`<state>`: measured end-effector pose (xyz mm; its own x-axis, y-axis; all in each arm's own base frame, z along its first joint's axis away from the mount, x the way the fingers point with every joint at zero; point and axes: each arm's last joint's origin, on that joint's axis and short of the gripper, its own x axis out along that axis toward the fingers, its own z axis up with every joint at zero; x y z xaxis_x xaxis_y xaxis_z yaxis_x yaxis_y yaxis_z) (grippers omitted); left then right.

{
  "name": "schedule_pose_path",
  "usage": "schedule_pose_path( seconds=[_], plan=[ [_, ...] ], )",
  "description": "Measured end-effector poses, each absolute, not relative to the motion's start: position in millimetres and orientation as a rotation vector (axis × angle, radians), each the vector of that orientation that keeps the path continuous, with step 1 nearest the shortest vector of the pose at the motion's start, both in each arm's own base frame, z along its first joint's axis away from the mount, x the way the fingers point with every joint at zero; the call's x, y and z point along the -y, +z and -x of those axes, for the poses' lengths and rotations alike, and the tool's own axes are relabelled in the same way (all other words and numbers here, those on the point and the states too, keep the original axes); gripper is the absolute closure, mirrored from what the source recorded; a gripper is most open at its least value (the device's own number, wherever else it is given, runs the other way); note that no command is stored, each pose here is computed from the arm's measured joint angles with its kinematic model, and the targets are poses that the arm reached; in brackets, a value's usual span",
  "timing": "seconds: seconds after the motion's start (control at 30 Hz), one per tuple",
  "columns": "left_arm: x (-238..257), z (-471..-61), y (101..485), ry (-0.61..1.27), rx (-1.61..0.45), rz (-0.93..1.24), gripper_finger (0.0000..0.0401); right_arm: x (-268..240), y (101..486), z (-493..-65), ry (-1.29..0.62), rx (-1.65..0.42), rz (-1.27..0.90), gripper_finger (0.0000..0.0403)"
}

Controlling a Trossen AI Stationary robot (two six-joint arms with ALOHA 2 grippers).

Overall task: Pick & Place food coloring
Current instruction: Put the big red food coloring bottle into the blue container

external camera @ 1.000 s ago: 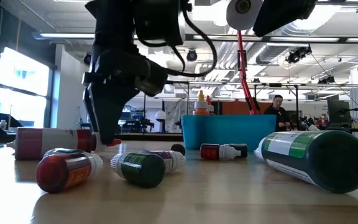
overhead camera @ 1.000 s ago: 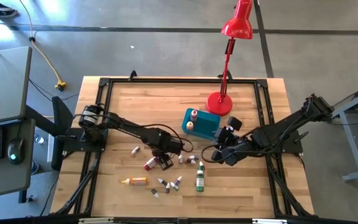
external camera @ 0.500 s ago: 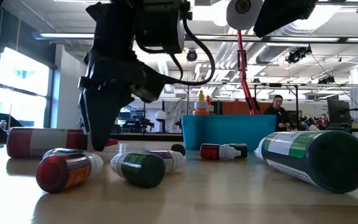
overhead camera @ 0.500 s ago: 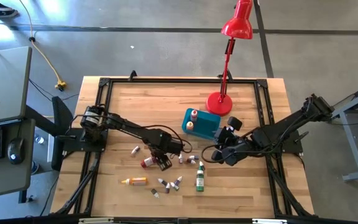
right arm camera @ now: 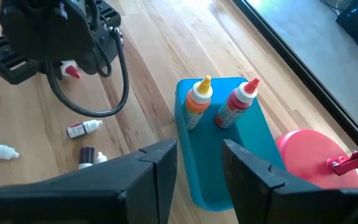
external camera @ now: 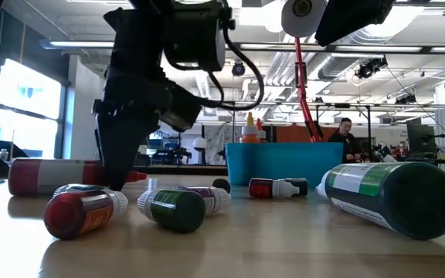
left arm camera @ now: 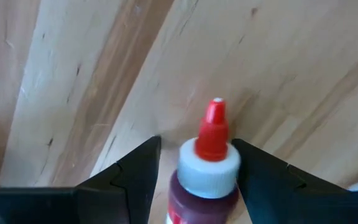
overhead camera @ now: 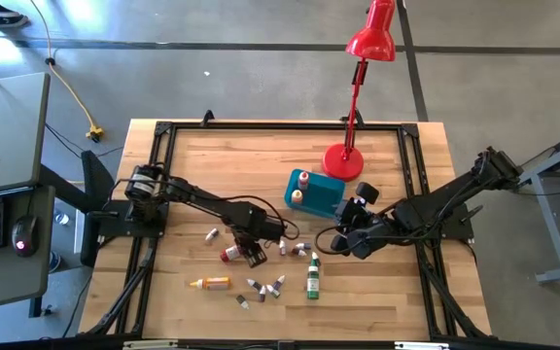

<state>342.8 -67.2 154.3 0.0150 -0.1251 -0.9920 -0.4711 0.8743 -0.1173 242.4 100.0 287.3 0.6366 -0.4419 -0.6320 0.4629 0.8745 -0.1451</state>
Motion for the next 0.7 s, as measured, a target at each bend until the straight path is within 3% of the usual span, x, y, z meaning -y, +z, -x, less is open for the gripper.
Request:
schedule_pose_path(
  seconds=[0.33, 0.6, 0.7],
  plan=[
    [68.4, -342.0, 152.2, 0.293, -1.522, 0.425, 0.0211, -99.9, 287.4, -242.4, -0.518, -0.712, -0.030, 0.0283],
    [67.4, -342.2, 153.6, 0.315, -1.515, 0.408, 0.0299, -99.9, 287.4, -242.4, -0.519, -0.711, -0.030, 0.0283],
    [67.7, -345.8, 157.2, 0.322, -1.495, 0.378, 0.0304, -99.9, 287.4, -242.4, -0.519, -0.711, -0.030, 0.0283]
  ],
)
